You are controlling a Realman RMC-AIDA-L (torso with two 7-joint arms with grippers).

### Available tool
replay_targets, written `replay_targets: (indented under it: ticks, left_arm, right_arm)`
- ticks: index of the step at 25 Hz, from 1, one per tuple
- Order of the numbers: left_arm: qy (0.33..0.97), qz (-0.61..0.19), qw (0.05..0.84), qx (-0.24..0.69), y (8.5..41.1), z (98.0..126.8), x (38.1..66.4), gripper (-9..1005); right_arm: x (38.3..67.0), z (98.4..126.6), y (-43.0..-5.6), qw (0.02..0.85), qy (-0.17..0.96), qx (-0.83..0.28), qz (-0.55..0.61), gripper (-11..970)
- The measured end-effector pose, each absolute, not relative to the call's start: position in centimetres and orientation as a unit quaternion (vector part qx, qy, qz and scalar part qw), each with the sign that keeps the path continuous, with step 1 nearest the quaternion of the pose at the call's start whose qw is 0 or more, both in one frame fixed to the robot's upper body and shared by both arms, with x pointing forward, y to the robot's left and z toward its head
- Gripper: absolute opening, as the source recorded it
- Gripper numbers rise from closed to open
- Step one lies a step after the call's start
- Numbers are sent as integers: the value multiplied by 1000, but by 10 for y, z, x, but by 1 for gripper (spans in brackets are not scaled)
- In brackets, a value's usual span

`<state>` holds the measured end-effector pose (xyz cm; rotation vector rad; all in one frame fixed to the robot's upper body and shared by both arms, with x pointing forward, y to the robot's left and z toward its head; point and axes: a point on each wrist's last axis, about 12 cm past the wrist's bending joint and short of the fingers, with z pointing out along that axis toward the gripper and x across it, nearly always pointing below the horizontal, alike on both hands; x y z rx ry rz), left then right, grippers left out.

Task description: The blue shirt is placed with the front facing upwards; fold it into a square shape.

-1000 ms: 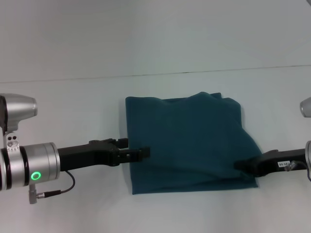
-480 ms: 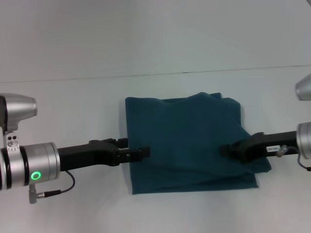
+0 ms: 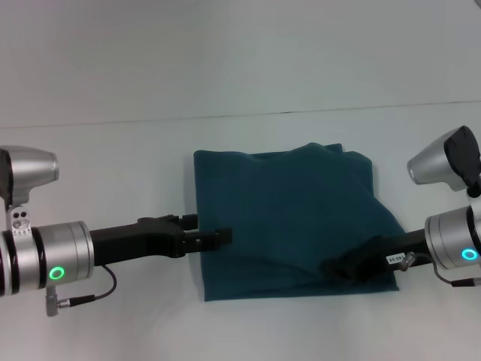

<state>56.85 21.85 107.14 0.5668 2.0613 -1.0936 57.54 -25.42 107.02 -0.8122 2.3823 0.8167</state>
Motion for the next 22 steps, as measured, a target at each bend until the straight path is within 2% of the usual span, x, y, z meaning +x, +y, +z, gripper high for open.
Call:
replay_targets:
  ticks: [13, 22]
  left_arm:
    - [800, -424, 362, 220, 218, 1071, 568, 949]
    - [801, -428, 358, 218, 219, 1072, 569, 939]
  right_arm:
    - [578, 1071, -252, 251, 872, -300, 294, -2]
    - [582, 1091, -263, 313, 850, -287, 311, -2]
